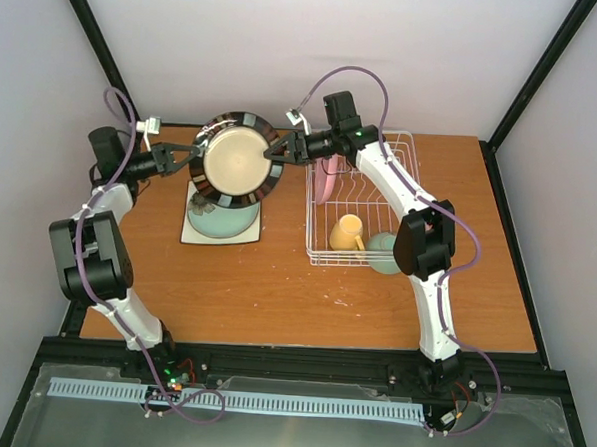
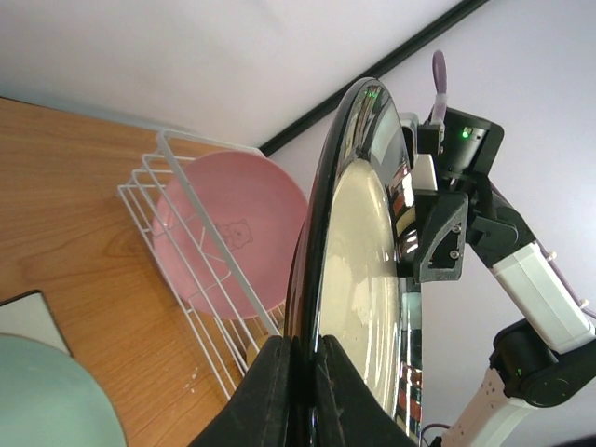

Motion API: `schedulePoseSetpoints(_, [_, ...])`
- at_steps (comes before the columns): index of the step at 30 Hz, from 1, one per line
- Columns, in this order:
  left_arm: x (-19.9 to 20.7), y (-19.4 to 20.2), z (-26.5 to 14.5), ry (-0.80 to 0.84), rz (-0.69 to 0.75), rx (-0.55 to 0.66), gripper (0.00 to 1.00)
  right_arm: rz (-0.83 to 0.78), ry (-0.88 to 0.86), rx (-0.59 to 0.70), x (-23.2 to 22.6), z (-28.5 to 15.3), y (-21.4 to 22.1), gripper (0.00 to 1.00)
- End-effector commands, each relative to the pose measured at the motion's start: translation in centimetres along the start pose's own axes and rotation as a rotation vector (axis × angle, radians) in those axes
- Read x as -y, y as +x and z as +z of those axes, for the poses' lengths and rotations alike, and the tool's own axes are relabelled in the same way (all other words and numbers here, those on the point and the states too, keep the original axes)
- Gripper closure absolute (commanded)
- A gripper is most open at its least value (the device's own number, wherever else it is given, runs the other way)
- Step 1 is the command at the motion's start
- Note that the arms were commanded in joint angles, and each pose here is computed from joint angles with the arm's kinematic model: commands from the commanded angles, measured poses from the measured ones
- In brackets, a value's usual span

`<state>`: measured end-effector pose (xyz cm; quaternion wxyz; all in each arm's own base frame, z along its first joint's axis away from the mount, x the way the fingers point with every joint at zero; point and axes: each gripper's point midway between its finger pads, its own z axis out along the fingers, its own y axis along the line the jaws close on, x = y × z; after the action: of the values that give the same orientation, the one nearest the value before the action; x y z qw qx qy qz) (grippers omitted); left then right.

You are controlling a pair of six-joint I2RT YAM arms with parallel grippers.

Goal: Load the mixed dishes into the dish rack

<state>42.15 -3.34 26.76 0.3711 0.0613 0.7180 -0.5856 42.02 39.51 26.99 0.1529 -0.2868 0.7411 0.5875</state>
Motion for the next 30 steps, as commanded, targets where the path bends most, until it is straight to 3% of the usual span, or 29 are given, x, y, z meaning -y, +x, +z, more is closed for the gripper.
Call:
schedulePoseSetpoints(1, [3.0, -1.7, 2.2, 0.081, 0.081, -0.039, 0.99, -0.024, -0.047, 0.001, -0.8, 0.2, -0.6, 0.43])
schedulePoseSetpoints(3, [3.2, -1.8, 2.8, 0.092, 0.092, -0.041, 0.99, -0.024, -0.051, -0.002, -0.8, 0.2, -0.5, 0.58])
schedulePoseSetpoints(5, [3.1, -1.8, 3.2, 0.096, 0.087, -0.041, 0.99, -0.032, -0.055, -0.002, -1.0, 0.2, -0.5, 0.91])
schedulePoseSetpoints(6, [3.1, -1.9, 3.3, 0.098, 0.088, -0.042, 1.0, -0.032, -0.055, -0.003, -1.0, 0.2, -0.5, 0.96])
schedulePoseSetpoints(14, [2.3, -2.0, 3.4, 0.082, 0.067, -0.034, 0.98, -0.063, -0.036, 0.013, -1.6, -0.3, -1.0, 0.97])
schedulePoseSetpoints(20, [0.7, -3.0, 3.7, 0.005, 0.062, -0.029, 0.8, -0.082, 0.032, 0.06, -1.4, -1.4, -2.1, 0.97])
schedulePoseSetpoints(22, [-0.2, -3.4, 3.8, -0.038, 0.062, -0.029, 0.66, -0.084, 0.049, 0.076, -1.3, -1.9, -2.5, 0.97])
schedulePoseSetpoints(26, [-1.1, -3.8, 3.9, -0.075, 0.063, -0.033, 0.48, -0.078, 0.08, 0.099, -1.0, -2.4, -3.0, 0.97])
schedulePoseSetpoints(30, [-1.7, -5.2, 3.7, -0.157, 0.09, -0.005, 0.43, -0.081, 0.111, 0.131, -0.8, -3.1, -3.7, 0.97])
